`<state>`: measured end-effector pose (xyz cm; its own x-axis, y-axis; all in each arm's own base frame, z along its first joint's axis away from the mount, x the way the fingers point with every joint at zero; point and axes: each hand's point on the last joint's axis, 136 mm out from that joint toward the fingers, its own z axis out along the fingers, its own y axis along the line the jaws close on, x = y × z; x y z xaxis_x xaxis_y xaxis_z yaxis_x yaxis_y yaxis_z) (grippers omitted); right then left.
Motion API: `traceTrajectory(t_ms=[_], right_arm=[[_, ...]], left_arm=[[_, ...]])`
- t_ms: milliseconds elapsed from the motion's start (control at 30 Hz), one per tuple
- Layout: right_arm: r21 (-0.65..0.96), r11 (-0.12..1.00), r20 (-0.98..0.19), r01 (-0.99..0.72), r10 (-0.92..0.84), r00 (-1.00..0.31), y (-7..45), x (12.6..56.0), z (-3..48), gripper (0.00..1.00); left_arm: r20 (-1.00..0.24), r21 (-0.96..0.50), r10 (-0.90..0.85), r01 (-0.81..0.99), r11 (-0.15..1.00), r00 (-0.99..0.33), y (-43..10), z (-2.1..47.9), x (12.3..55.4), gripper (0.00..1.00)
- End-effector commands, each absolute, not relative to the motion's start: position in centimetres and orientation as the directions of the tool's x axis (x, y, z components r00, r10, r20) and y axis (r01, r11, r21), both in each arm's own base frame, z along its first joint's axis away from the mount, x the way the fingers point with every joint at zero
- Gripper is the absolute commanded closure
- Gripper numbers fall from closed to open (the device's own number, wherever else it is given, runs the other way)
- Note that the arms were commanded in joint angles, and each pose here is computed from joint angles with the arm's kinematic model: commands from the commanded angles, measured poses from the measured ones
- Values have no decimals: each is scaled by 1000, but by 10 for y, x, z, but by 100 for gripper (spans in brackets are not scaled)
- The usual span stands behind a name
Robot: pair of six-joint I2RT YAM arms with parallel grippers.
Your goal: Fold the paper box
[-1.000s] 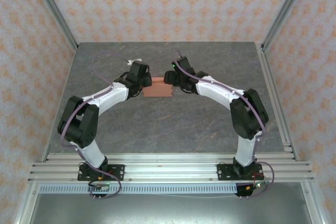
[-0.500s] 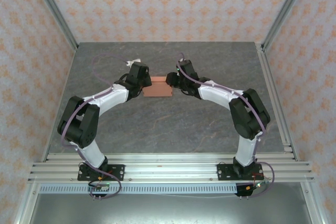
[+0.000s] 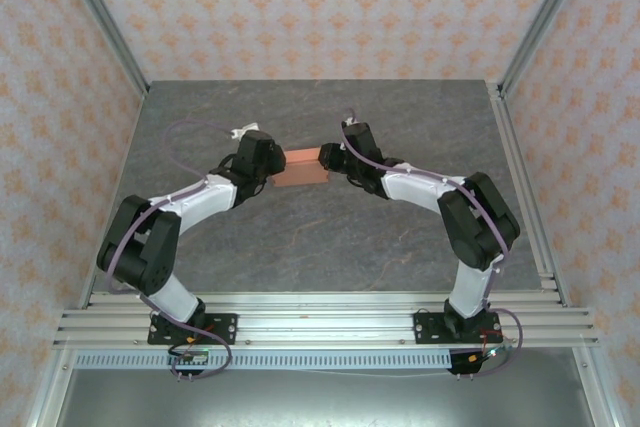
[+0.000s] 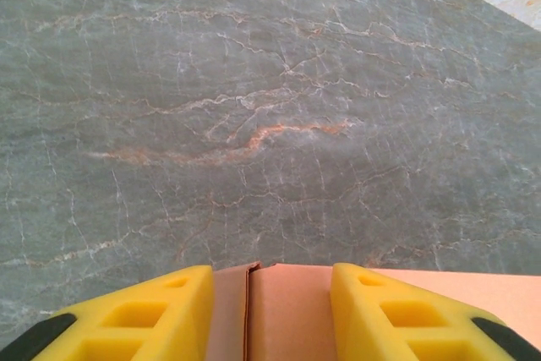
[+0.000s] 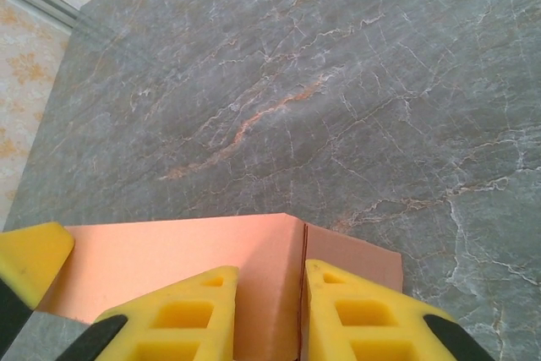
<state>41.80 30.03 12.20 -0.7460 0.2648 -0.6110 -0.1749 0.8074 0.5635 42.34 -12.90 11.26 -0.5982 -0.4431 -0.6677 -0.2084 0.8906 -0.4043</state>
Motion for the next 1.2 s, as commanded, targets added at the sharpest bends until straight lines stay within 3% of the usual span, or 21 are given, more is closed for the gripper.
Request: traceTrajectory(t_ms=[0, 333, 467, 567, 833, 1167], right_arm=[[478, 875, -501, -84, 193, -844, 278, 389, 57, 78], [468, 880, -503, -78, 193, -843, 276, 390, 54, 80], [466, 882, -501, -70, 198, -842, 274, 389, 49, 81], [468, 881, -500, -63, 205, -842, 273, 388, 45, 81], [484, 873, -491, -59, 215, -844, 274, 386, 40, 83], [477, 877, -472, -52, 206, -857, 268, 373, 35, 84]], left_arm=[[-558, -385, -463, -279, 880, -689, -118, 68, 393, 59], [-459, -532, -542, -270, 802, -704, -124, 45, 388, 74], [-429, -543, -546, -278, 793, -719, -122, 34, 379, 74], [-410, -540, -565, -308, 783, -716, -114, 22, 370, 85], [-373, -532, -576, -341, 775, -727, -110, -4, 357, 95], [-369, -532, -571, -337, 776, -733, -111, -11, 351, 94]])
